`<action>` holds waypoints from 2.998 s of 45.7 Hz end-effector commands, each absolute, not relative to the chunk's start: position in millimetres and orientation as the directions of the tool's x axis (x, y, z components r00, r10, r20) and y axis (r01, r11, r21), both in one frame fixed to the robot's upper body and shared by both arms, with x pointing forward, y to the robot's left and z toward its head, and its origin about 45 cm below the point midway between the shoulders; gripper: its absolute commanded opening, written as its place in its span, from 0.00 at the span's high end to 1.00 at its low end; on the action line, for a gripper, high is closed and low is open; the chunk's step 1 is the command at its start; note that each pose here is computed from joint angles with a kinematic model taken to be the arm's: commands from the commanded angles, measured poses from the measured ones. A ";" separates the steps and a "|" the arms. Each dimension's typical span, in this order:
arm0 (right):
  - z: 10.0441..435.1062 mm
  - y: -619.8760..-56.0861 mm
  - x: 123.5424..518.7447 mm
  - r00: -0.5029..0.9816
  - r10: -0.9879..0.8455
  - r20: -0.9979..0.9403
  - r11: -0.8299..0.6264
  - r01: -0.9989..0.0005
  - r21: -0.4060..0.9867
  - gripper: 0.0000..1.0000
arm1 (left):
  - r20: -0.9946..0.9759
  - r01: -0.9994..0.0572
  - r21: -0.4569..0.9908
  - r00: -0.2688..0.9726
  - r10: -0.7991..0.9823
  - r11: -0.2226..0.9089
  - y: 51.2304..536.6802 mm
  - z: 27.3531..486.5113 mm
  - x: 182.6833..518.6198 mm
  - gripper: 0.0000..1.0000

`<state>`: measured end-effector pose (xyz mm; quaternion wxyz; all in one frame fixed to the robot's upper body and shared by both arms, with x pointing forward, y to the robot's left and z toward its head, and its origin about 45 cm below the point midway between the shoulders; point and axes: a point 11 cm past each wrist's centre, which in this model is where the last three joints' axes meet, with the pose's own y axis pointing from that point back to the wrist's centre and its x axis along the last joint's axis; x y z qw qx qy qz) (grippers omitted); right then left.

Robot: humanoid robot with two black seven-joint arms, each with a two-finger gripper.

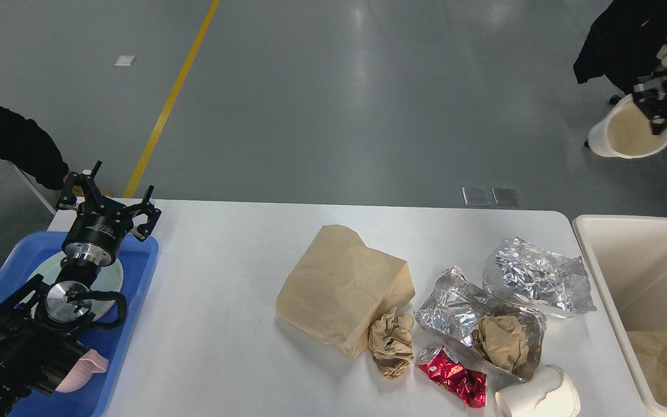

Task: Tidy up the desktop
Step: 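Lift the white paper cup and drop it into the bin, then swing the right gripper in from the far side toward the brown paper bag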

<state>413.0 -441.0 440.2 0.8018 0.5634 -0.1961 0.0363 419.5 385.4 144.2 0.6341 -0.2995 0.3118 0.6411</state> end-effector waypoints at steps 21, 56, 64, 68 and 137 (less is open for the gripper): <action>187.8 -618.2 279.9 0.944 -0.226 0.239 0.614 -0.052 0.788 1.00 | -0.779 -1.000 0.020 -0.016 0.626 -0.001 385.4 144.2 419.5 0.04; 88.5 -597.3 251.3 0.893 -0.162 0.420 0.570 -0.263 0.779 0.10 | -0.779 -1.000 0.020 -0.016 0.626 -0.001 385.4 144.2 419.5 0.04; 85.8 -600.2 244.6 0.893 -0.164 0.419 0.575 -0.259 0.776 0.09 | -0.779 -1.000 0.020 -0.016 0.626 -0.001 385.4 144.2 419.5 0.04; 85.9 -600.5 244.1 0.893 -0.166 0.419 0.574 -0.258 0.777 0.05 | -0.779 -1.000 0.020 -0.016 0.626 -0.001 385.4 144.2 419.5 0.04; 407.9 -247.9 438.8 0.937 0.225 0.266 0.135 -0.300 0.944 0.00 | -0.779 -1.000 0.020 -0.016 0.626 -0.001 385.4 144.2 419.5 0.04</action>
